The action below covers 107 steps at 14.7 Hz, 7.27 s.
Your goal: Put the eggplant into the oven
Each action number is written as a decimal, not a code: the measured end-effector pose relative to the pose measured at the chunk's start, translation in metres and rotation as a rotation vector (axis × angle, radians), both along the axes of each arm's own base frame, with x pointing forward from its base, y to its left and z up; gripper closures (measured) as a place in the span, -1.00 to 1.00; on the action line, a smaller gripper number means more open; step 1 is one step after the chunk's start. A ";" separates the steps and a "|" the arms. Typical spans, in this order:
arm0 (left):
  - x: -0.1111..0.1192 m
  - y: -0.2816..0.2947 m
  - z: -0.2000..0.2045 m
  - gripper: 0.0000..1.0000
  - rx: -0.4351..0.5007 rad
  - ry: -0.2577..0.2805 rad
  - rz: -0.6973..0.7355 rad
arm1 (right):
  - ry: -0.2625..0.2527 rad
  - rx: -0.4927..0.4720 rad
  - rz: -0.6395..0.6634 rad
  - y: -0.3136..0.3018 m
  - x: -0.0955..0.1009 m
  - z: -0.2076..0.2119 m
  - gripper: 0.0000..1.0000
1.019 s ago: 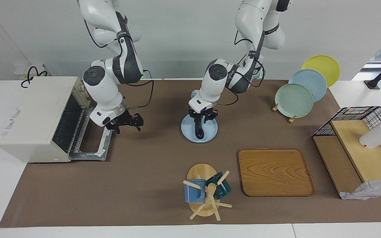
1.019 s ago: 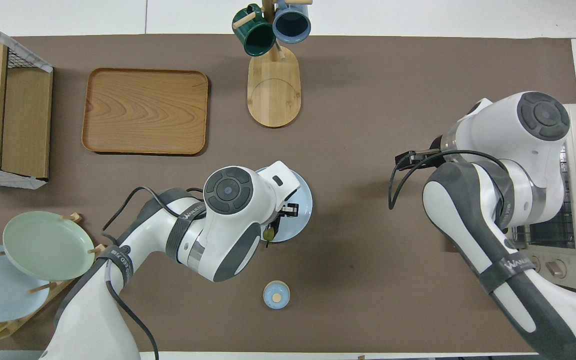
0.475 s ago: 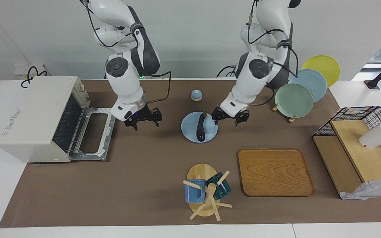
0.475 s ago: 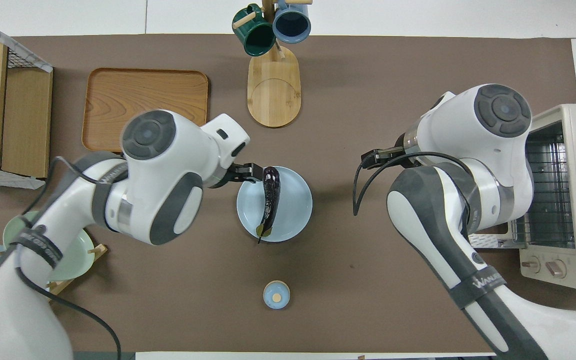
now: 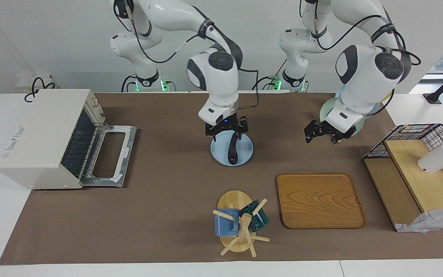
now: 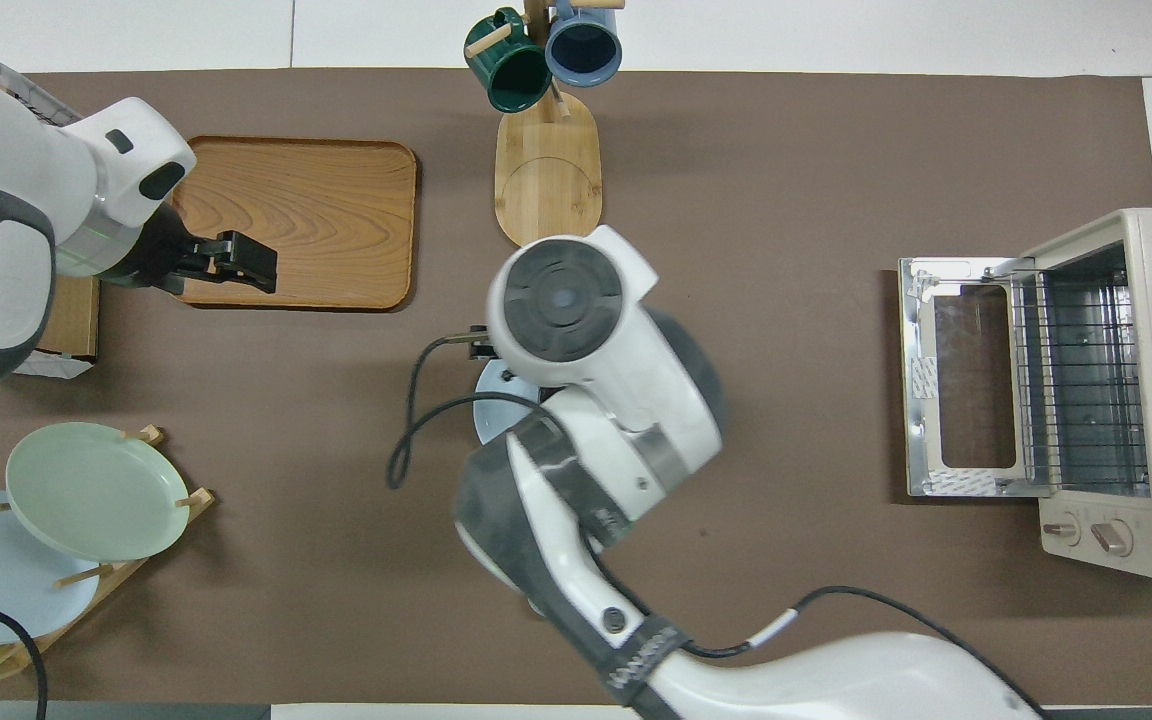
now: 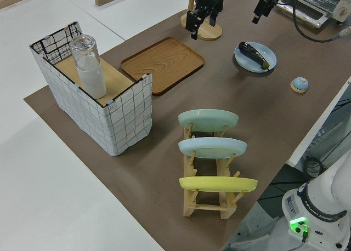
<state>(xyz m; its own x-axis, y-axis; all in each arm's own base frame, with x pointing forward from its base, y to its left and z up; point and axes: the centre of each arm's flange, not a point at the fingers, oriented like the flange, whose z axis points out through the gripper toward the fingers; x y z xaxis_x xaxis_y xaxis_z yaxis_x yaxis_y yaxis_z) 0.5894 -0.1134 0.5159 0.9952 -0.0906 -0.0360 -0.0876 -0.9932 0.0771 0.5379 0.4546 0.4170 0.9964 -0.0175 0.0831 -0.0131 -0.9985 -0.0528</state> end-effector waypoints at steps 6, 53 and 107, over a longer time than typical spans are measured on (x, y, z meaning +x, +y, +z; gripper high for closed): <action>-0.042 0.027 0.069 -1.00 0.020 -0.005 0.019 | -0.023 0.006 0.004 0.061 -0.010 -0.079 -0.67; -0.046 0.062 0.099 -1.00 0.054 0.049 0.029 | 0.077 -0.199 0.323 -0.478 -0.039 -0.036 0.26; -0.045 0.071 0.099 -1.00 0.088 0.045 0.040 | 0.182 -0.152 0.284 -0.504 0.004 0.127 0.28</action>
<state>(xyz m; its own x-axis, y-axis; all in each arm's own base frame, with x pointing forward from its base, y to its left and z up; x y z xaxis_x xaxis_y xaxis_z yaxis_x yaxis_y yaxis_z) 0.5443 -0.0419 0.6150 0.9952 -0.0458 -0.0870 -0.0466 -0.9989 -0.0073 0.5422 -0.0497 0.5444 0.9586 0.2604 -0.1153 0.2697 -0.9601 0.0739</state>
